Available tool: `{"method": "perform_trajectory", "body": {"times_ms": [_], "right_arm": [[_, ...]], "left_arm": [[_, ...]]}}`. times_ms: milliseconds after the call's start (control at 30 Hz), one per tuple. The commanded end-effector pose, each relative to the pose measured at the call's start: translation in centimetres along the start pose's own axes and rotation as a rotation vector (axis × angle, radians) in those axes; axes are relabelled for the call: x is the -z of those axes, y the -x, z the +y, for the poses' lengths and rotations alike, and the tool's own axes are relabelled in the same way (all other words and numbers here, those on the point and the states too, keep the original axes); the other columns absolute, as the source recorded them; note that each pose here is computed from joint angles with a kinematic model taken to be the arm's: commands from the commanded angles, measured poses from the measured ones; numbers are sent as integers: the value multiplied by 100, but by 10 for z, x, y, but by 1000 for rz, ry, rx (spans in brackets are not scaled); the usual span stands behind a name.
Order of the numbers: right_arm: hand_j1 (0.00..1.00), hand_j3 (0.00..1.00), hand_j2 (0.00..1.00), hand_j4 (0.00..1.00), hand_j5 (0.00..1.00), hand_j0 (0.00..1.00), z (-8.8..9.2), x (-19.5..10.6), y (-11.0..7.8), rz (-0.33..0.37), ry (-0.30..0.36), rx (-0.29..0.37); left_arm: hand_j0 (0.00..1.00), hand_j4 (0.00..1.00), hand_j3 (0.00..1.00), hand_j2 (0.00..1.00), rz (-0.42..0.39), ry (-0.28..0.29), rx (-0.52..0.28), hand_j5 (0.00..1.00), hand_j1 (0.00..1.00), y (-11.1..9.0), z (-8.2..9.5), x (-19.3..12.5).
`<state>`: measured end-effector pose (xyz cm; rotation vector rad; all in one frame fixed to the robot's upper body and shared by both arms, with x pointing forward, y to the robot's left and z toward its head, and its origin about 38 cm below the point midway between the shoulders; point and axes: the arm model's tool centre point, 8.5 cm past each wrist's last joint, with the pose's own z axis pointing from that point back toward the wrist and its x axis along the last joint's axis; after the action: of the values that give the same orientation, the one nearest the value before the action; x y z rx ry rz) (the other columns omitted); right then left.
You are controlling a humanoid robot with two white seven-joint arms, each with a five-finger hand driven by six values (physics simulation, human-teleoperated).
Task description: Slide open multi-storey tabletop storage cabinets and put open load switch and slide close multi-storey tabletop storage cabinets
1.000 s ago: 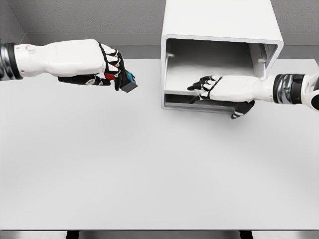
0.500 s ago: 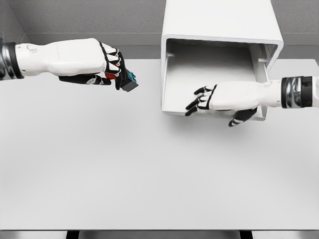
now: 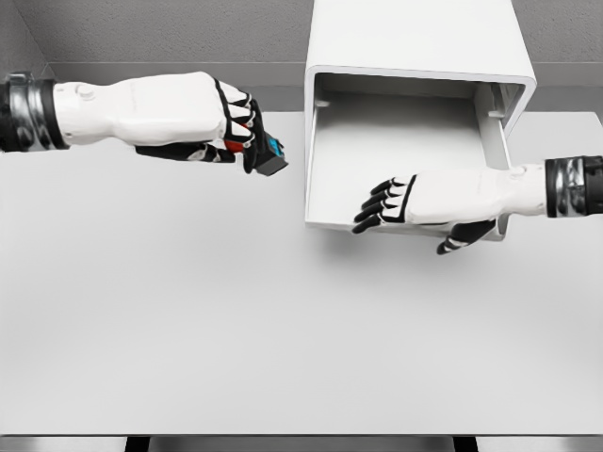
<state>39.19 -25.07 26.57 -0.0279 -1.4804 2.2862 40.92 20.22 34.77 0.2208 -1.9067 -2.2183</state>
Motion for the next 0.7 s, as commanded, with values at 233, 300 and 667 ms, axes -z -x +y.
{"method": "perform_trajectory", "body": {"times_ms": [233,300,667], "right_arm": [[100,100,100,100,100,100,-2,-45,2,19,69,128],[100,100,100,100,100,100,-1,-62,4,50,72,146],[100,100,100,100,100,100,-5,-119,10,185,83,167]], "left_arm": [[41,41,41,41,-91,-24,78,41,41,-15,4,58],[41,41,41,41,-81,-25,67,41,41,-6,-1,74],[41,41,41,41,-66,99,117,41,41,4,-18,147]]}}
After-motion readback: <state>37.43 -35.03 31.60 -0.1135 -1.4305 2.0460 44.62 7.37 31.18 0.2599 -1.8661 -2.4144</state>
